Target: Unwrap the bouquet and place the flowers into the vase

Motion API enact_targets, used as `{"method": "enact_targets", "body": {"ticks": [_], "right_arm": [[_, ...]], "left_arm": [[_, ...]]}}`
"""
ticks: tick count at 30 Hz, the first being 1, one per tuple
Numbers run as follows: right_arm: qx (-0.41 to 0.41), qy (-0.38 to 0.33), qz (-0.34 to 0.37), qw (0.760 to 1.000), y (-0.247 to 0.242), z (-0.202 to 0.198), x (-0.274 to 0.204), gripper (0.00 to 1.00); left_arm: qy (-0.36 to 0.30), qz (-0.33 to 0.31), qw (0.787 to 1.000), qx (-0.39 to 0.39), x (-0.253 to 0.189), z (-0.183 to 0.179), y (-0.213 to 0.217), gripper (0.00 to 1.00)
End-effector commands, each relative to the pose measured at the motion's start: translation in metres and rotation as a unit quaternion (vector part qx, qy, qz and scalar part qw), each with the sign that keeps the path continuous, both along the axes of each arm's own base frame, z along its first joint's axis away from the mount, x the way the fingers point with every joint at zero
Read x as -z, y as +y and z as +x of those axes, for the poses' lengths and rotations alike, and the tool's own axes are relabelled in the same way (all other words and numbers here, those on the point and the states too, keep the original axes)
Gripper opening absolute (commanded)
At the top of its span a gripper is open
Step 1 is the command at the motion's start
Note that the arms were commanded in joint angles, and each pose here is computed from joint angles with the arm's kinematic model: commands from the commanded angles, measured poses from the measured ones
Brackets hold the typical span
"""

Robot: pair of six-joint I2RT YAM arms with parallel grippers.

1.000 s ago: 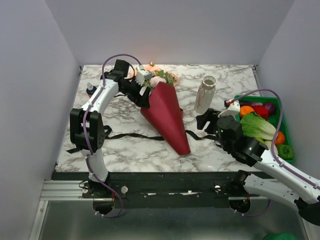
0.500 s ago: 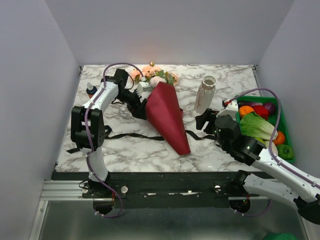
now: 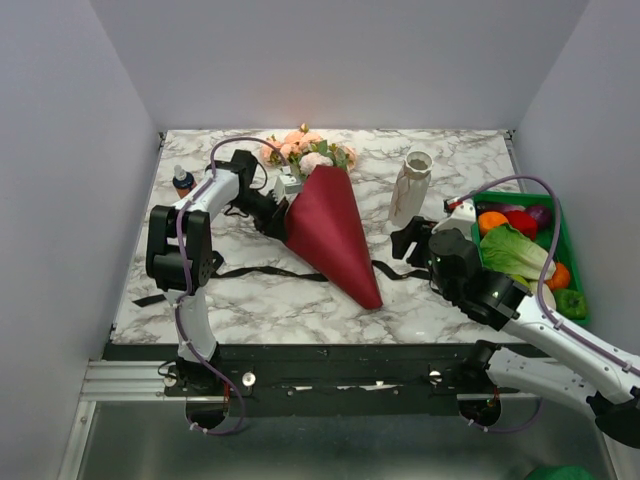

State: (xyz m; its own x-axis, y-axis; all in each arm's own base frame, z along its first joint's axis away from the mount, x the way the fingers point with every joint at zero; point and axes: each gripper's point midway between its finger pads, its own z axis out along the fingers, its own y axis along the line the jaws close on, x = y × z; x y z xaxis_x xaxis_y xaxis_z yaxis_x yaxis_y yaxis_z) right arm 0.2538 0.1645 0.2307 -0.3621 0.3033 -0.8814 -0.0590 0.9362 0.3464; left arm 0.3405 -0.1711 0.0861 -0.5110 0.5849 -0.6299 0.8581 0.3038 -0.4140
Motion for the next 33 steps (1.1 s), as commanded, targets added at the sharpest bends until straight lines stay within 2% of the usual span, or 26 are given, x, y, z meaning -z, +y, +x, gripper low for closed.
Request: {"method": "enact_targets", "body": {"ticks": [1,2,4,5,7,12,15,19,22,24,25,26,27,29,33], "right_arm": [[0.0,-0.017,0.022,1.0,0.006,0.003,-0.021,0.75],[-0.001,-0.018,0.024,1.0,0.007,0.003,-0.023,0.75],[-0.001,-0.022,0.027,0.999,0.007,0.004,-0.026,0.75],[-0.002,-0.023,0.027,0.999,0.007,0.004,-0.027,0.75],[-0.002,-0.026,0.03,0.999,0.007,0.003,-0.029,0.75],[-0.003,-0.03,0.045,0.999,0.005,0.0,-0.031,0.75],[-0.001,-0.032,0.053,0.998,0.002,-0.002,-0.031,0.74],[0.002,-0.034,0.061,0.998,-0.002,-0.005,-0.03,0.74],[0.005,-0.037,0.065,0.997,-0.006,-0.008,-0.031,0.74],[0.009,-0.038,0.063,0.997,-0.009,-0.009,-0.032,0.74],[0.008,-0.038,0.062,0.997,-0.01,-0.01,-0.032,0.75],[0.009,-0.038,0.062,0.997,-0.011,-0.01,-0.032,0.75],[0.008,-0.037,0.06,0.997,-0.011,-0.011,-0.03,0.75],[0.004,-0.036,0.058,0.998,-0.011,-0.012,-0.028,0.75],[0.0,-0.033,0.055,0.998,-0.01,-0.012,-0.026,0.76]], "left_arm": [[-0.049,-0.013,0.999,0.001,-0.038,0.016,-0.002,0.17],[-0.039,-0.012,0.999,0.002,-0.044,0.011,-0.001,0.17],[-0.061,-0.017,0.998,0.008,-0.068,0.019,-0.003,0.16],[-0.046,-0.019,0.999,0.012,-0.078,0.011,-0.003,0.16],[-0.071,-0.036,0.997,0.017,-0.112,0.015,-0.007,0.14],[-0.092,-0.068,0.993,0.028,-0.175,-0.006,-0.018,0.12],[-0.1,-0.073,0.992,0.04,-0.193,-0.022,-0.031,0.08],[-0.101,-0.09,0.989,0.067,-0.207,-0.044,-0.056,0.09],[-0.108,-0.08,0.988,0.073,-0.205,-0.047,-0.066,0.12],[-0.097,-0.082,0.989,0.072,-0.198,-0.047,-0.061,0.25],[-0.097,-0.079,0.989,0.074,-0.194,-0.045,-0.056,0.4],[-0.092,-0.073,0.99,0.071,-0.185,-0.039,-0.042,0.71],[-0.081,-0.072,0.992,0.067,-0.176,-0.037,-0.034,0.78],[-0.055,-0.083,0.994,0.044,-0.162,-0.025,-0.009,0.84],[-0.023,-0.103,0.994,0.017,-0.127,-0.02,0.021,0.85]]}}
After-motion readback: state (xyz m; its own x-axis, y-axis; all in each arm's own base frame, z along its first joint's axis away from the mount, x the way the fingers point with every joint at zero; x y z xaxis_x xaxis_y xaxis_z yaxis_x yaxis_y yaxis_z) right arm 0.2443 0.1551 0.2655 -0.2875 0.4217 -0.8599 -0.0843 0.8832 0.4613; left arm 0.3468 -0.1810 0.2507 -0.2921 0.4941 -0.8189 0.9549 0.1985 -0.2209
